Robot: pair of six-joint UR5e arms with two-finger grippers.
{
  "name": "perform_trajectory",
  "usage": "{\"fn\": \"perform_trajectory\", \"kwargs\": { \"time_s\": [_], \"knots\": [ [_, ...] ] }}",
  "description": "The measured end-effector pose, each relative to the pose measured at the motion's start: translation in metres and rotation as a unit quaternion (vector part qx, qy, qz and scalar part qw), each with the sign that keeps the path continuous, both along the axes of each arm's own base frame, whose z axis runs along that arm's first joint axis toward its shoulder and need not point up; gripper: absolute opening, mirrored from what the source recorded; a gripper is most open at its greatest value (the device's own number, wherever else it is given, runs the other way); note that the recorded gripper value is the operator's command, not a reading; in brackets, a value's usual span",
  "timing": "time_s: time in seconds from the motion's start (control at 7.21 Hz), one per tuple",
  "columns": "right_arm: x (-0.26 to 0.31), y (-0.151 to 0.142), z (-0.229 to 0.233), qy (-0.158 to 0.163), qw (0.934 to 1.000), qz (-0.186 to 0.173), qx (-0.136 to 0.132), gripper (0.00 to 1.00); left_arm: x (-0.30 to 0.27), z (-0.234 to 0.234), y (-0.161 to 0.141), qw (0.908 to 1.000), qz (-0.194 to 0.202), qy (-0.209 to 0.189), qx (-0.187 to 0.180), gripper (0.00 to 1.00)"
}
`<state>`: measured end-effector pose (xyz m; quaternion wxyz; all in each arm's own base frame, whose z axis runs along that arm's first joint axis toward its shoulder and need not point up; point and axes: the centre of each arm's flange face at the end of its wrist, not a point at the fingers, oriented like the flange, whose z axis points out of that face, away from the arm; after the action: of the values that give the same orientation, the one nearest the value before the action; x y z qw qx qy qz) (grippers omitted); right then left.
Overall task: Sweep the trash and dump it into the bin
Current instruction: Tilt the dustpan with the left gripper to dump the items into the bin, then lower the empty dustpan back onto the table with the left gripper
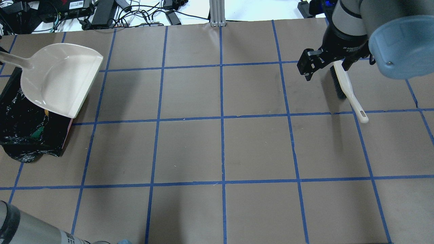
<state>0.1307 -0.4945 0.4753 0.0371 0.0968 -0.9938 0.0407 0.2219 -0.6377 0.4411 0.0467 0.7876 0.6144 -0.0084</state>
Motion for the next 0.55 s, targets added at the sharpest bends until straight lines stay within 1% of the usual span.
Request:
{"fn": "perform_trajectory", "kwargs": {
  "time_s": [0.14,0.42,0.55],
  "knots": [
    [0.003,0.001,-0.002,-0.017,0.9998,0.000,0.003,1.00,-0.041,-0.010,-0.016,0.9994,0.031,-0.004,0.012,0.00],
    [0.005,0.004,-0.007,-0.035,0.9989,-0.020,0.022,1.00,-0.087,-0.047,-0.040,0.9951,0.092,0.005,0.035,0.02],
    [0.006,0.005,-0.010,-0.042,0.9982,-0.030,0.028,1.00,-0.112,-0.070,-0.053,0.9933,0.108,0.008,0.042,0.02]
  ]
}}
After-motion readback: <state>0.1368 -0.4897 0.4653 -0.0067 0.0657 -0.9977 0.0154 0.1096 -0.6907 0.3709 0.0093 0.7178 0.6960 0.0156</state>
